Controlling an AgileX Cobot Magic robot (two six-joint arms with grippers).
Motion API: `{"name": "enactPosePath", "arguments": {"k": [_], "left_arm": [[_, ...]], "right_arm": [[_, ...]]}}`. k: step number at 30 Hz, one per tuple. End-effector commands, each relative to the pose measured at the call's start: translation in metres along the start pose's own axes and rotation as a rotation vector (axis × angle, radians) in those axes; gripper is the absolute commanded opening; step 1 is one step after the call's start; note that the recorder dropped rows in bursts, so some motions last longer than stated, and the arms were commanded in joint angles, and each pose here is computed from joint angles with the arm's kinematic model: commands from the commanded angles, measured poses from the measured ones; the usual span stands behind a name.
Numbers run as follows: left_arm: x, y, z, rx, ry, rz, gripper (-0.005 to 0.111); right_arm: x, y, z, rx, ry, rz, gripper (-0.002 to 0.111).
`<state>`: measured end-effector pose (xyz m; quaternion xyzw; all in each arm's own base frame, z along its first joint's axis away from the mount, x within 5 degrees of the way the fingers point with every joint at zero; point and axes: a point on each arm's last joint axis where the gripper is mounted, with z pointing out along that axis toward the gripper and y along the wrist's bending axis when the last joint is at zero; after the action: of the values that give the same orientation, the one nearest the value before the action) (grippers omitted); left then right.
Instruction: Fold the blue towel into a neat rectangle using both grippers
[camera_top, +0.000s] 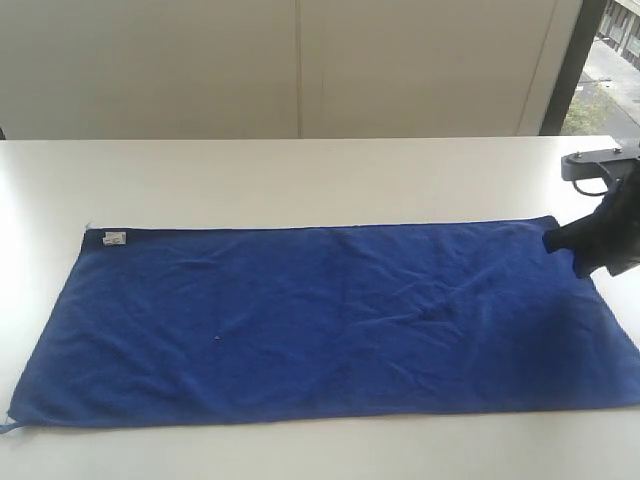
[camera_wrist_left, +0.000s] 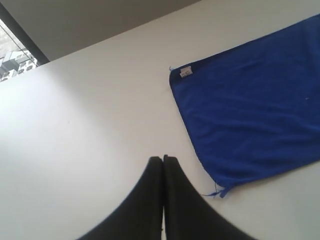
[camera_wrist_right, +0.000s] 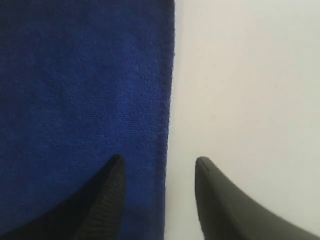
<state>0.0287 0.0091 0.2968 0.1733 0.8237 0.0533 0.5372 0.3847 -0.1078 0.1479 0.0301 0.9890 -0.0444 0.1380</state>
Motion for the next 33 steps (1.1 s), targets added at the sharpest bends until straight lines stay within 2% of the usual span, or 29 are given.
{"name": "enactPosePath", "arguments": {"k": [1,14,28,33], "left_arm": [[0.001,-0.002,0.002,0.012,-0.022,-0.021,0.0],[-0.002,-0.002,0.002,0.012,-0.049,-0.023,0.0],[-0.002,-0.002,0.002,0.015,-0.056,-0.025,0.0],[-0.002,-0.002,0.002,0.015,-0.056,-0.025,0.0]], "right_arm": [[0.001,-0.004,0.006,-0.016,0.023,-0.009,0.047],[0.002,-0.001,0.016,-0.044,0.034,0.014,0.047],[0.006,0.0,0.026,-0.054,0.068,0.017,0.029],[0.01,0.001,0.028,-0.057,0.081,0.018,0.027]]}}
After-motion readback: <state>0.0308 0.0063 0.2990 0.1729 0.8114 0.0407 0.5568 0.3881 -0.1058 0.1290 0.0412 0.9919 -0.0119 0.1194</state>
